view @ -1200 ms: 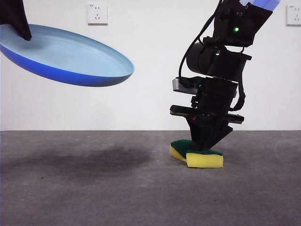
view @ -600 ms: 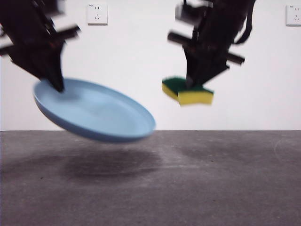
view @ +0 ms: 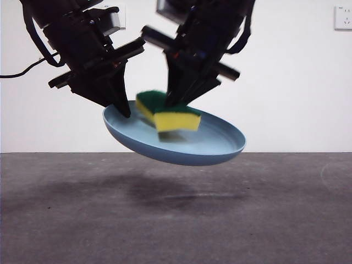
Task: Pick up the plate,pick up the cloth,clean the plate with the cloth
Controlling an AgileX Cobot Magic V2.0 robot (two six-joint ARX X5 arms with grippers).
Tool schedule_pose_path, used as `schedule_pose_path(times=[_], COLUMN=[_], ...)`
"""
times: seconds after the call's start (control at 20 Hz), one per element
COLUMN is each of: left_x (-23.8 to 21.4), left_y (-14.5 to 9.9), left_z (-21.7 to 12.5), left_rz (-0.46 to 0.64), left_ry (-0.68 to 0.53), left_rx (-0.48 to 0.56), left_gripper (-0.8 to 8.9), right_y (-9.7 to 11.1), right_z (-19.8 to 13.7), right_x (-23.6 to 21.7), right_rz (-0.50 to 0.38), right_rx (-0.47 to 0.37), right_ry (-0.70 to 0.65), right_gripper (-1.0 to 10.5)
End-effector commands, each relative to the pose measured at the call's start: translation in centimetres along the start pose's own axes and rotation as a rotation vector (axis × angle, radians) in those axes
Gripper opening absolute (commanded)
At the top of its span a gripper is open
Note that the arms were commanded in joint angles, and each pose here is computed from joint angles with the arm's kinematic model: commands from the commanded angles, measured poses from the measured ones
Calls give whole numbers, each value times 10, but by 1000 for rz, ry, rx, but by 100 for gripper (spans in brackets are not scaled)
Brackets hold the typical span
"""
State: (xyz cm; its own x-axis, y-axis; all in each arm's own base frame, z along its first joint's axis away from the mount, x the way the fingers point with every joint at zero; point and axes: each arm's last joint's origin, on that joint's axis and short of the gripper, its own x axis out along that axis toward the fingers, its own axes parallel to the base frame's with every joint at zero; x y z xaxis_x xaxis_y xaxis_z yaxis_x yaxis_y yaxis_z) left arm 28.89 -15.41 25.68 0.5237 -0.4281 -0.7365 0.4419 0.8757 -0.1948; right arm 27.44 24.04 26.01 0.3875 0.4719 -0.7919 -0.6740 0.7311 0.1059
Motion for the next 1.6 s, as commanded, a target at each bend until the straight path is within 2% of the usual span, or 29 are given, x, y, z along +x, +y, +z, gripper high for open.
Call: schedule_pose_path(times=[0.05, 0.2, 0.25, 0.3, 0.35, 0.45, 0.5, 0.55, 0.7, 0.85, 0.95, 1.05, 1.1, 1.15, 1.2, 1.25, 1.35, 1.45, 1.5, 1.6], left_x=[0, -1, -1, -1, -1, -1, -2, -2, -1, -1, -2, -3, -4, -4, -5, -5, -5, -5, -5, -5], left_y=[1, 5, 5, 6, 6, 4, 3, 2, -1, -1, 3, 11, 13, 15, 18, 20, 23, 22, 22, 19], left_z=[1, 2, 2, 2, 2, 1, 0, 0, 0, 2, 6, 10, 11, 12, 12, 12, 10, 7, 6, 6], left_rz=[-1, -2, -19, -45, -74, -134, -166, -186, -210, -195, -187, -176, -173, -172, -170, -164, -162, -180, -193, -210], left_ry=[-16, -23, -20, -16, -11, 6, 12, 14, 15, 0, -38, -71, -83, -89, -91, -86, -65, -35, -26, -21], left_rx=[-27, -36, -38, -41, -43, -45, -43, -42, -36, -52, -82, -115, -120, -123, -128, -134, -140, -140, -127, -115], left_gripper=[-9, -9, -9, -9, -9, -9, -9, -9, -9, -9, -9, -9, -9, -9, -9, -9, -9, -9, -9, -9], right_y=[11, 15, 13, 10, 1, -9, -12, -13, -10, -2, 3, 8, 8, 8, 6, 2, -9, -19, -22, -24], right_z=[-9, -23, -27, -30, -30, -26, -20, -16, -3, 5, 1, -10, -16, -22, -28, -33, -36, -30, -24, -11], right_x=[14, 14, 13, 12, 8, 6, 6, 7, 10, 12, 17, 21, 21, 20, 19, 17, 15, 12, 13, 16], right_rz=[18, 7, -33, -118, -256, -481, -517, -514, -375, -115, 44, 205, 245, 228, 173, 53, -266, -516, -570, -542], right_rx=[-9, -71, -78, -84, -91, -106, -96, -85, -59, -17, 2, 10, -4, -19, -28, -39, -86, -103, -97, -62], right_ry=[75, 218, 260, 292, 300, 254, 197, 157, 16, -67, -21, 91, 151, 208, 271, 333, 374, 314, 252, 102], right_gripper=[-17, -17, -17, -17, -17, -17, -16, -17, -17, -17, -17, -17, -17, -17, -17, -17, -17, -17, -16, -16])
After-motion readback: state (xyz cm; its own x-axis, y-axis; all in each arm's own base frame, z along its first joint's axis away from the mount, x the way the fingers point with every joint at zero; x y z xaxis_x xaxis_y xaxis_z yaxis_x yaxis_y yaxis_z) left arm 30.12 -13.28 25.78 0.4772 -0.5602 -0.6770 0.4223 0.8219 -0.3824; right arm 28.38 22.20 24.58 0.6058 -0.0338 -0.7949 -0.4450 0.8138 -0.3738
